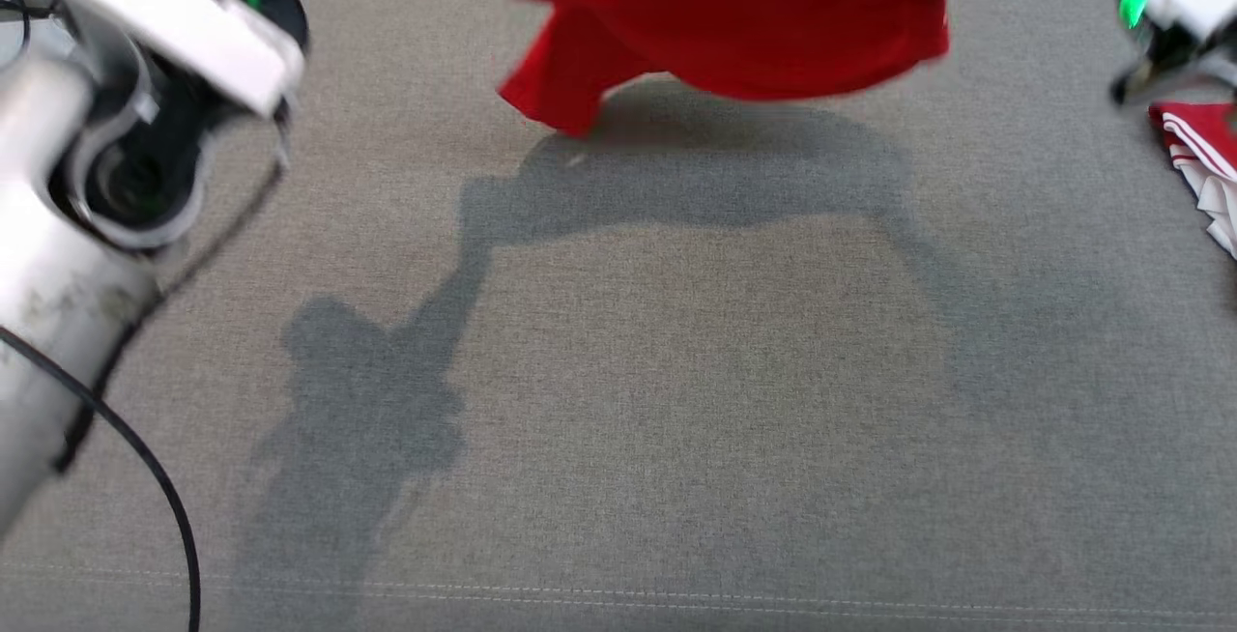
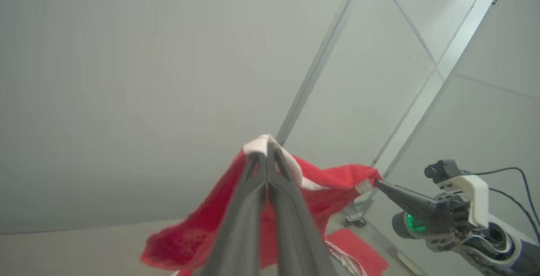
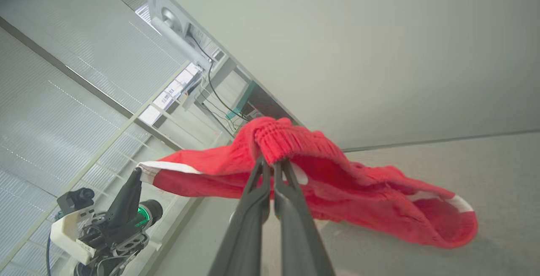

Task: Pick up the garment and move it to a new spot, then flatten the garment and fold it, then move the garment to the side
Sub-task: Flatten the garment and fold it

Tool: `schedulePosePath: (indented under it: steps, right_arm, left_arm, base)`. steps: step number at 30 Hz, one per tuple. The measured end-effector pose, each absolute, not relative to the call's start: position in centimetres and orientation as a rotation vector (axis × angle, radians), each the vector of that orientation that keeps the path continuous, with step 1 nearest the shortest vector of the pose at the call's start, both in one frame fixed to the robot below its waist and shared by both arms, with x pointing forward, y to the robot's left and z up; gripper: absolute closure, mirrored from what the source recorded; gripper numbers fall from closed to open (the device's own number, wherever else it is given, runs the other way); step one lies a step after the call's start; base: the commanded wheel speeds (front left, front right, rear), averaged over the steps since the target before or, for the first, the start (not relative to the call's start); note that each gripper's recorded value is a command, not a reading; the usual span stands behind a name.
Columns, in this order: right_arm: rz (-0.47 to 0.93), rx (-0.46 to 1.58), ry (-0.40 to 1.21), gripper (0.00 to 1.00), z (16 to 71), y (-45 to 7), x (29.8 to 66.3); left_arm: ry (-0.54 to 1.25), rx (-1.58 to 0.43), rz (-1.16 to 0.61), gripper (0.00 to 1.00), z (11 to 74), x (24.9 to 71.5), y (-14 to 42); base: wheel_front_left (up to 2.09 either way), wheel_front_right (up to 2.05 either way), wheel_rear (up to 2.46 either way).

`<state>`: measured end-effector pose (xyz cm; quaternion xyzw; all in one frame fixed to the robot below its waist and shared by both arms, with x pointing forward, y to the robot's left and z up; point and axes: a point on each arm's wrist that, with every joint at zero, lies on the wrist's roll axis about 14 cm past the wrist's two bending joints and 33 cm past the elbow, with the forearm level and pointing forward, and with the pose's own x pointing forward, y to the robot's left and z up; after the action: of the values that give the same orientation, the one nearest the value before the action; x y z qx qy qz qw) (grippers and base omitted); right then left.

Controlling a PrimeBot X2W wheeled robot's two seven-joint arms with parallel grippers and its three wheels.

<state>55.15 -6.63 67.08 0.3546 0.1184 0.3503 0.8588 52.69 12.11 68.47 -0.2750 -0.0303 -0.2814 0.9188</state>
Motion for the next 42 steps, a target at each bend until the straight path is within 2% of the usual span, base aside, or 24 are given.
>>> schedulePosePath:
  steps: [3,7,12,18,24,26,31,34,39,42]
  right_arm:
    - [0.760,0.746,0.493,1.00,61.3,-6.3,52.5]
    - [0.711,0.706,0.863,1.00,51.6,-8.2,46.6]
    - [0.656,0.617,1.139,1.00,45.5,-11.0,40.2]
    - [0.707,0.621,1.168,1.00,45.8,-9.8,37.2]
    - [0.779,0.560,1.229,1.00,46.1,-9.5,32.0]
    - [0.788,0.535,1.232,1.00,46.7,-10.2,30.3]
    - [0.765,0.539,1.253,1.00,46.8,-11.8,29.1]
    - [0.756,0.555,1.262,1.00,46.4,-11.8,30.0]
    - [0.745,0.525,1.195,1.00,46.2,-11.3,36.0]
    - [0.721,0.523,1.091,1.00,46.6,-10.4,42.6]
  left_arm:
    - [0.156,-0.622,-0.588,1.00,62.3,50.6,11.3]
    - [0.484,-0.657,-0.549,1.00,52.6,45.1,12.1]
    - [0.754,-0.672,-0.500,1.00,45.8,38.5,13.5]
    - [0.926,-0.606,-0.518,1.00,42.8,33.2,13.7]
    - [1.066,-0.520,-0.598,1.00,42.4,28.5,13.6]
    - [1.161,-0.485,-0.640,1.00,42.2,25.8,13.7]
    - [1.235,-0.428,-0.686,1.00,42.6,24.7,14.1]
    - [1.274,-0.391,-0.688,1.00,42.8,25.7,14.2]
    - [1.343,-0.348,-0.684,1.00,42.9,30.0,14.0]
    - [1.359,-0.383,-0.664,1.00,42.6,34.4,13.0]
  base:
    - [0.00,0.00,0.00]
    - [0.00,0.00,0.00]
    - [0.00,0.00,0.00]
    - [0.00,0.00,0.00]
    - [0.00,0.00,0.00]
    - [0.00,0.00,0.00]
    - [0.00,0.00,0.00]
    - [0.00,0.00,0.00]
    - [0.00,0.00,0.00]
    - [0.00,0.00,0.00]
